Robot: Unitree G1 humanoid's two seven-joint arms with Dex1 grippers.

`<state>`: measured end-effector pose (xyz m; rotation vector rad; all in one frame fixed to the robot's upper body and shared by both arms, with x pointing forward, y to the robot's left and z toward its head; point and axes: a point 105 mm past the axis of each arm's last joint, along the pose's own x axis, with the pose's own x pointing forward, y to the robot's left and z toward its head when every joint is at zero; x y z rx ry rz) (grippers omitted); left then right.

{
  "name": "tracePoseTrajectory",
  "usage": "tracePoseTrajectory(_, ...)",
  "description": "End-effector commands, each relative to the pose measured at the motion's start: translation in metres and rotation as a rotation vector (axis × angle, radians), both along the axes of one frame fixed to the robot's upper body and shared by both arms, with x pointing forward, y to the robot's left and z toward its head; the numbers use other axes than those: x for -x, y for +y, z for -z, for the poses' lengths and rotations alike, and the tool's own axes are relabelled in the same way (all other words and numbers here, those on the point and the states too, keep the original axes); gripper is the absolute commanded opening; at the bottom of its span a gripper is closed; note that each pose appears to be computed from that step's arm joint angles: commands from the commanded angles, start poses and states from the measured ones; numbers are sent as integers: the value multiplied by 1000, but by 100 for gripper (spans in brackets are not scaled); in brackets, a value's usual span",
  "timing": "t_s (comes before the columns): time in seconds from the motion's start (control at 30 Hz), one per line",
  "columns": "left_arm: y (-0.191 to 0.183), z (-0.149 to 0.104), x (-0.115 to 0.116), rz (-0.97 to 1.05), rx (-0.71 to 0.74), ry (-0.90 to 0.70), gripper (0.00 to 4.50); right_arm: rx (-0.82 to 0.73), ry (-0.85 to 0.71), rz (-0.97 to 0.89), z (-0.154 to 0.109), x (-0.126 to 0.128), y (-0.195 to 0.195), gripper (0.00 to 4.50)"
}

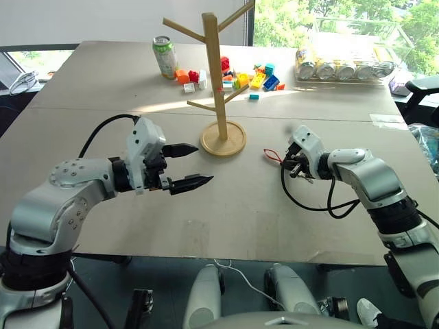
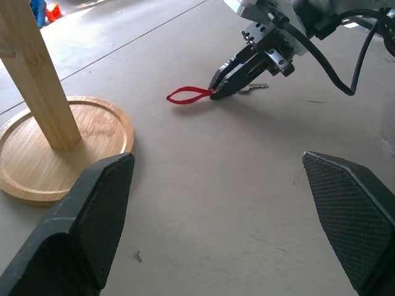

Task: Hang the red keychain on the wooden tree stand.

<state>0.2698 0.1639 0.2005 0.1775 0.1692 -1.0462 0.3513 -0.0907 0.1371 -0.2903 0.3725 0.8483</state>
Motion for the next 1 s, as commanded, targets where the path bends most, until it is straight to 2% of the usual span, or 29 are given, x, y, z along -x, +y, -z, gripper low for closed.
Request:
tracePoseTrajectory(0.03,1,-22,12,-11,96,-30,450,-219,-220,-32,-66,12,9,2)
tracePoseTrajectory(0.23,10,-38,20,-93,221,-8,450,-399,-409,-120,-102,45,28,2)
tracePoseTrajectory(0.4,16,-49,20,-132,267,-11,450,-463,-512,-194,-120,56,48,2)
tracePoseTrajectory(0.67,21,-64,21,-141,326,-38,450,-445,-593,-251,-125,48,72,2)
tracePoseTrajectory(1.0,24,-65,22,-146,315,-54,450,-399,-653,-217,-122,26,83,2)
